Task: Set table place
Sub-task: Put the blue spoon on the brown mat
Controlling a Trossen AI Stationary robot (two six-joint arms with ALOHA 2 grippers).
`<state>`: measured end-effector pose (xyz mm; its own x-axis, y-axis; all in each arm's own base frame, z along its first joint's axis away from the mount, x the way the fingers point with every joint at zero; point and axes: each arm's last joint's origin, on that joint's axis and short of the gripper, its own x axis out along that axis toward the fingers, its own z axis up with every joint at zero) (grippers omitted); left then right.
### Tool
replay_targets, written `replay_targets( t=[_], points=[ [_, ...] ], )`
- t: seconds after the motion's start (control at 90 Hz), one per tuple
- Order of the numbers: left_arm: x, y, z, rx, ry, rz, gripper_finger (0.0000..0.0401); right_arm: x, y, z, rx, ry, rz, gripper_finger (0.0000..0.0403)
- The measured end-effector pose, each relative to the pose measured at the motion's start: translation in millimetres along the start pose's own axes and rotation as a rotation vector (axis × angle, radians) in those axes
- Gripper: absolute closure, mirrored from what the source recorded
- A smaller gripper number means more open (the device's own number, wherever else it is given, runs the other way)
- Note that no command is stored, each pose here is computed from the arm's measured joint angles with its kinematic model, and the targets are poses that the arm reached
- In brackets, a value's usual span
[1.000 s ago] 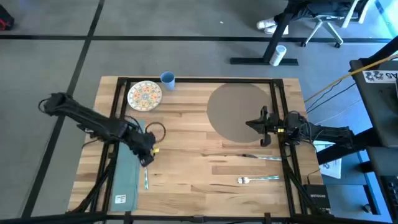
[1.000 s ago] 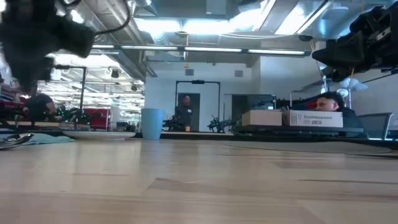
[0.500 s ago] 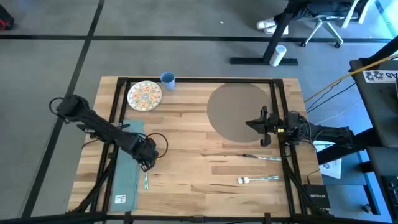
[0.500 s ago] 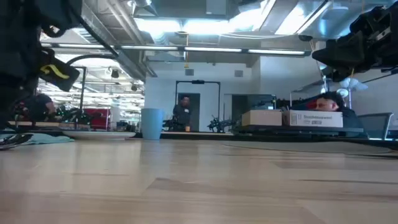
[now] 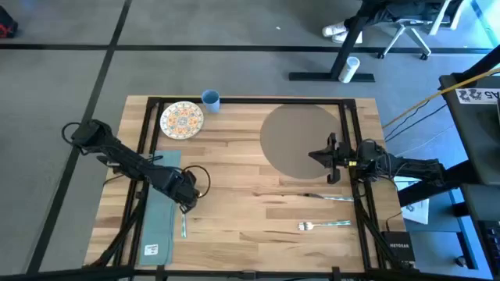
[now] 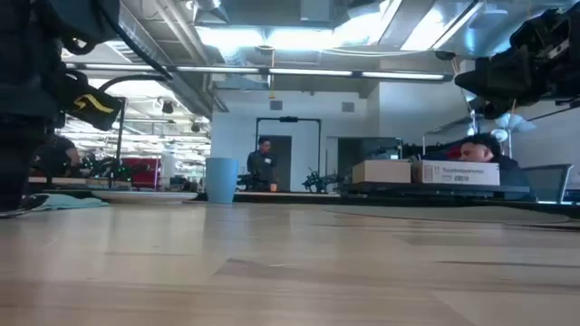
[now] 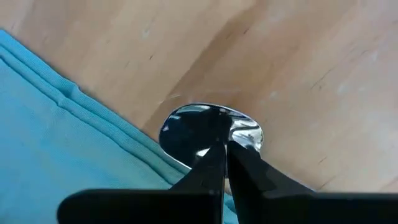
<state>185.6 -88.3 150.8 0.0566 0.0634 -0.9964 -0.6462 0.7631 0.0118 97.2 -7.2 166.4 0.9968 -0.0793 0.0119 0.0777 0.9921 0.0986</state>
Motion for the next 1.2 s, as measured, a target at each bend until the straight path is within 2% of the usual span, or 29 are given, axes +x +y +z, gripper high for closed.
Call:
replay_targets(
  t=[0.444,0.7,0.956,1.2],
  points=[
    [0,0,3,-0.06,-0.036,0.006,0.0401,0,0,0,0.0,0.0,0.0,0.0403],
    [17,-6,11,-0.047,-0.023,0.038,0.0401,0,0,0,0.0,0.0,0.0,0.0403],
    [24,-9,27,-0.065,-0.057,-0.012,0.0401,0,0,0,0.0,0.0,0.0,0.0403],
    [27,-4,51,-0.069,-0.16,-0.042,0.0401,0,0,0,0.0,0.0,0.0,0.0403]
  ],
)
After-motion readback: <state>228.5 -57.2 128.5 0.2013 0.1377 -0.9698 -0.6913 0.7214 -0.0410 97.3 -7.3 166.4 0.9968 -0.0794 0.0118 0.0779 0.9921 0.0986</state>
